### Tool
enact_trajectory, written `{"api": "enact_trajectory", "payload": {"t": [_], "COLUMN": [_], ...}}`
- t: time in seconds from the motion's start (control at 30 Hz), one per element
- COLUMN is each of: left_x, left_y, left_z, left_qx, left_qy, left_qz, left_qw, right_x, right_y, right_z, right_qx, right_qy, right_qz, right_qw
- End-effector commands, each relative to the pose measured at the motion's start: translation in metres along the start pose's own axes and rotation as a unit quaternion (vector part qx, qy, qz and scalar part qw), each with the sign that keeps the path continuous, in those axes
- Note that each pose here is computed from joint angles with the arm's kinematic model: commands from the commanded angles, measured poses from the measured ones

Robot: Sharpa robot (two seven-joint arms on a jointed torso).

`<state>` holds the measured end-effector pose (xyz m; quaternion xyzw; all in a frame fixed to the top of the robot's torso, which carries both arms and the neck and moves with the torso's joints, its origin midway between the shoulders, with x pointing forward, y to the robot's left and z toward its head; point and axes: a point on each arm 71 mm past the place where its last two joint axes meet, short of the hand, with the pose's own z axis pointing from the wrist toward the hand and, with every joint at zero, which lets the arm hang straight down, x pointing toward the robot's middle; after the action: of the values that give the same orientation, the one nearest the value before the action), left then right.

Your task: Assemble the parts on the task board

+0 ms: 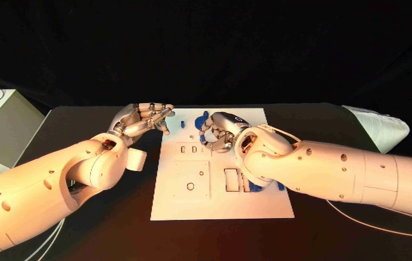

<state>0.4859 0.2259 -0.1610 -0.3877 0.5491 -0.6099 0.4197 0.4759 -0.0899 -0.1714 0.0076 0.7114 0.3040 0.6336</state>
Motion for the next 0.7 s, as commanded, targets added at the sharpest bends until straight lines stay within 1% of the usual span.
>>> {"api": "enact_trajectory", "payload": {"t": [0.03,0.17,0.3,0.53,0.7], "left_x": [0.0024,0.0023,0.0019,0.0006,0.0004], "left_y": [-0.0003,-0.0001,-0.0001,-0.0002,-0.0002], "left_z": [0.0006,0.0007,0.0005,-0.0002,-0.0003], "left_qx": [0.002,0.001,0.001,0.0,0.0], "left_qy": [0.008,0.008,0.008,0.008,0.008], "left_qz": [-0.002,-0.002,-0.002,-0.001,-0.001], "left_qw": [1.0,1.0,1.0,1.0,1.0], "right_x": [0.007,0.018,0.024,0.026,0.028], "right_y": [0.0,0.005,0.007,0.008,0.01], "right_z": [0.0,0.0,0.0,0.0,0.001], "right_qx": [0.03,0.033,0.032,0.028,0.026], "right_qy": [-0.011,-0.01,-0.015,-0.022,-0.02], "right_qz": [-0.012,-0.017,-0.024,-0.034,-0.038], "right_qw": [0.999,0.999,0.999,0.999,0.999]}}
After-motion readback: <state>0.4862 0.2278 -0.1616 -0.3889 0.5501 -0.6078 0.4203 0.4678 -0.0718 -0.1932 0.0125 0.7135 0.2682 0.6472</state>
